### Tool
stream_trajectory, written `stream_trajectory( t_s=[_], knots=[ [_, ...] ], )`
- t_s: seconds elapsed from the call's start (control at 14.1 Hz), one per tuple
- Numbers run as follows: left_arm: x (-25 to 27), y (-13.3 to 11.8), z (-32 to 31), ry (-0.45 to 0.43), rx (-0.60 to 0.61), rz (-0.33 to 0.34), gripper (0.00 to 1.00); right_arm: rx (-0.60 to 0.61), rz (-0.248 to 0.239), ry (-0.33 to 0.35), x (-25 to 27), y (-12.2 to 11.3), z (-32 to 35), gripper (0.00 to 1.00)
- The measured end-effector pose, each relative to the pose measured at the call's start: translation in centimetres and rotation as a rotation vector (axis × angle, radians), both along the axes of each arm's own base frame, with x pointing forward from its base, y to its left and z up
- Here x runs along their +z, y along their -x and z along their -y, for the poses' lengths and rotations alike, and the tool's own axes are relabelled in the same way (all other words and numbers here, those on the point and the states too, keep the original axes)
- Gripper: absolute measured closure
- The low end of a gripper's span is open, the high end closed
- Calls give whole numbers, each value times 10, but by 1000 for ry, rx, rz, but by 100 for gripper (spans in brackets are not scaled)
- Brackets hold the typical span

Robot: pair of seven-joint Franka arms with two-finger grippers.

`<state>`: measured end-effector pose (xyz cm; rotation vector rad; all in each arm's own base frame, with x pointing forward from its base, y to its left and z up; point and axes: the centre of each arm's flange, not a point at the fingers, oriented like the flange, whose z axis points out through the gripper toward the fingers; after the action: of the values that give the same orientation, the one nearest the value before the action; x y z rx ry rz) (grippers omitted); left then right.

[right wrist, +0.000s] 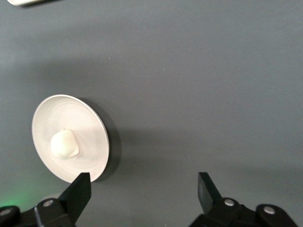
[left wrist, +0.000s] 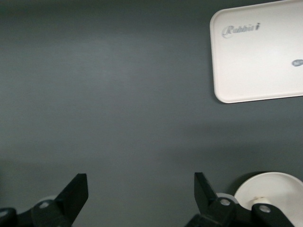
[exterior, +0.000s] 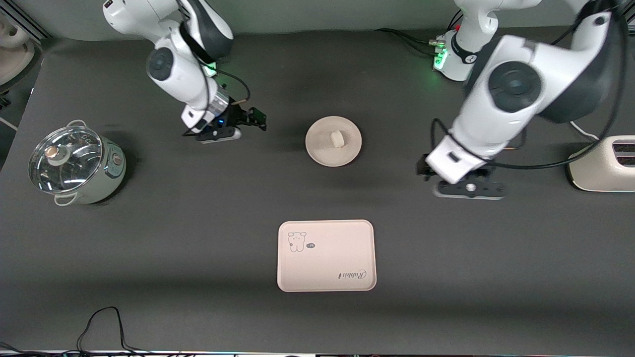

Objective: Place bun in plate and plate on tray
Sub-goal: 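Withdraw the left gripper while the right gripper reaches toward the plate, then grasp the plate rim with the right gripper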

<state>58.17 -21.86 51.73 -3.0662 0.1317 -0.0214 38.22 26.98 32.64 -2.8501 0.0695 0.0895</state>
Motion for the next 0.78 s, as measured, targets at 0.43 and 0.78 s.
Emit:
stream_trajectory(
  t_s=[0.43,0.78],
  knots=[
    [52,1,-133,68,45,-27,0,-17,20,37,-77,19,-36,0],
    [64,28,-141,75,97,-32,0,-28,41,31,-109,42,-61,0]
  ],
)
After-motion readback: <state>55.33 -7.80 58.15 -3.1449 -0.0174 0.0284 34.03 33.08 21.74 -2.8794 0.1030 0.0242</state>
